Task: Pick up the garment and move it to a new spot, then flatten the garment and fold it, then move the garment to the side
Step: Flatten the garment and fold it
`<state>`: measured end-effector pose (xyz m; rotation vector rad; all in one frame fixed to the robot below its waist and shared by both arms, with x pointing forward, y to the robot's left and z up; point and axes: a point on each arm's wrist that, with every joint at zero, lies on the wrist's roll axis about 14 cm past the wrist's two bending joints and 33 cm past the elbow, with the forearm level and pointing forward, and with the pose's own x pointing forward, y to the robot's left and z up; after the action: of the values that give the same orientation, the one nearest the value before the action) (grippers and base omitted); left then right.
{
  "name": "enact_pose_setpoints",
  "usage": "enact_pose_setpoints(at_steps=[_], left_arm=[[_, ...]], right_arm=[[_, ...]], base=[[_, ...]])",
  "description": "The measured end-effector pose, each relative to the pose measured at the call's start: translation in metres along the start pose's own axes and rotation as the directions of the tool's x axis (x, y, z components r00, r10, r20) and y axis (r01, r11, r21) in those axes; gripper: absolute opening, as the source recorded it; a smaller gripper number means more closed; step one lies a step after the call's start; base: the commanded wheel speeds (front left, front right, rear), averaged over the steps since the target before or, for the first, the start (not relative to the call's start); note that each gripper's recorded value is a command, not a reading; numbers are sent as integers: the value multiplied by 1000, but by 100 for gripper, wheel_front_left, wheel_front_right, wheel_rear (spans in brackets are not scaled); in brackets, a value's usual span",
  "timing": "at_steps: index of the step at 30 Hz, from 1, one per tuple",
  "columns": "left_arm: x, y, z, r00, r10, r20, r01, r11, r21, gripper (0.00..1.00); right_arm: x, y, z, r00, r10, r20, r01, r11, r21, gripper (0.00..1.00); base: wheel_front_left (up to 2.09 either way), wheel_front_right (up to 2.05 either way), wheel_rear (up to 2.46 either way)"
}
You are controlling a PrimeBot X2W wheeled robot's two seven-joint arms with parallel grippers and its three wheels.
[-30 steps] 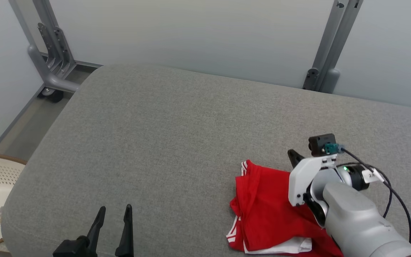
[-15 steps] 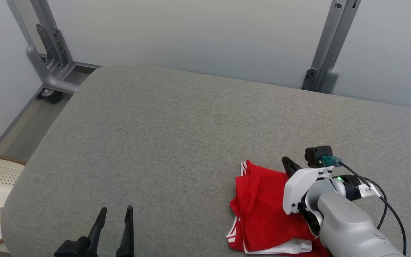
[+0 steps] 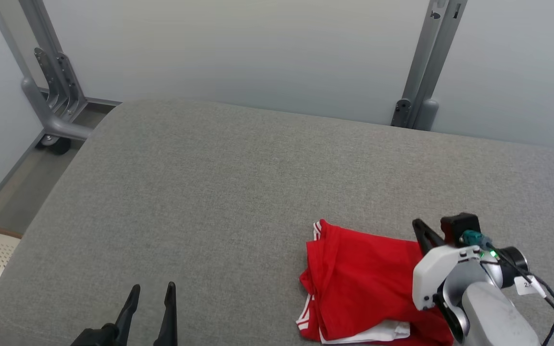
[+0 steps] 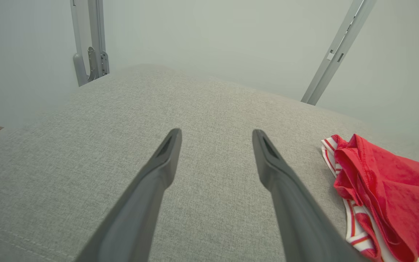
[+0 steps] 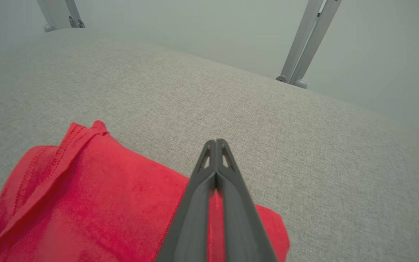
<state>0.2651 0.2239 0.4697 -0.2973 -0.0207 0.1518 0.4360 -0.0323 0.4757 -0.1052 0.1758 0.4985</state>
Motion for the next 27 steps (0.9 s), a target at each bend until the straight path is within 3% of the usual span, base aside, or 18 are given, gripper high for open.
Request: enact_pose_setpoints(at_steps=[10, 27], left_arm=[[3, -6, -4, 1000, -21, -13, 21, 1000, 0, 100], [-12, 15, -6, 997, 69, -21, -69, 998, -5, 100]], right_arm=[[-40, 44, -17, 977, 92, -190, -86, 996, 40, 0], [4, 79, -34, 890, 206, -407, -194, 978, 72, 0]], base=[[0, 0, 0], [0, 0, 0]])
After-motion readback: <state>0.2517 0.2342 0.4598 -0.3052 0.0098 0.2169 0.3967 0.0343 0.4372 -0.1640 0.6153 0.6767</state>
